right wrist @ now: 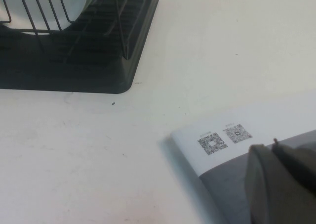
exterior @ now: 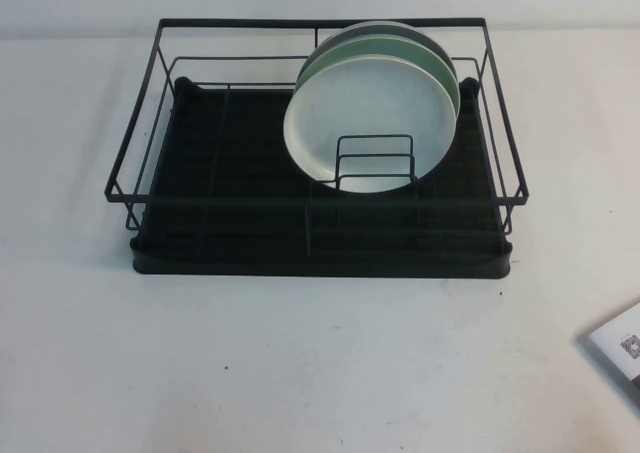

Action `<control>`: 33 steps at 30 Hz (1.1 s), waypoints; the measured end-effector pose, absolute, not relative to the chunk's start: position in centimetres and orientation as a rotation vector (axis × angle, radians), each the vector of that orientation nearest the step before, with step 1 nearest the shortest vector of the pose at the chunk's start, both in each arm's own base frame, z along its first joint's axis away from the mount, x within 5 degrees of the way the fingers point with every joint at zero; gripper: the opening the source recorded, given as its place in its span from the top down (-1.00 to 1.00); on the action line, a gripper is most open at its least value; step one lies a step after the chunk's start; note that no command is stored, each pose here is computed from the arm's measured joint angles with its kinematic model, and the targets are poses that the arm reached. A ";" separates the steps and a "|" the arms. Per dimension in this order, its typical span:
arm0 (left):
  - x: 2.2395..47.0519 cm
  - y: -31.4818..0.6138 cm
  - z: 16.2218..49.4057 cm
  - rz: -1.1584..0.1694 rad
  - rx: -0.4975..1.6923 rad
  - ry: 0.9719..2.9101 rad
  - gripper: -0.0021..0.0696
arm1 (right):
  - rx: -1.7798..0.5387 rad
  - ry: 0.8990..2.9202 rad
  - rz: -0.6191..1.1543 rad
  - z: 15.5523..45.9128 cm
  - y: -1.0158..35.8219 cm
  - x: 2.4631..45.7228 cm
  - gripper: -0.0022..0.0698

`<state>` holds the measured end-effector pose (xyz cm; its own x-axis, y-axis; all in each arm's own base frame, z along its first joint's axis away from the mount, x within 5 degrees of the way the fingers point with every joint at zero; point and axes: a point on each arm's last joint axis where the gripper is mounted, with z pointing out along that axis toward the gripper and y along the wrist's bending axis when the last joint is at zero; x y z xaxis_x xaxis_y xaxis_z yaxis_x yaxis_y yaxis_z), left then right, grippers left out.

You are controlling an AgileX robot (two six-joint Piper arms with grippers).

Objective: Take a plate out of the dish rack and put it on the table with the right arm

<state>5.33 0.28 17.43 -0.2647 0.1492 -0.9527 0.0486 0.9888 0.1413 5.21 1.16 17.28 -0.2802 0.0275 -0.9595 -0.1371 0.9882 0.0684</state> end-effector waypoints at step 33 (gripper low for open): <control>5.3 0.3 17.4 0.097 0.144 1.839 0.96 | 0.464 1.553 0.728 19.7 1.4 5.5 0.99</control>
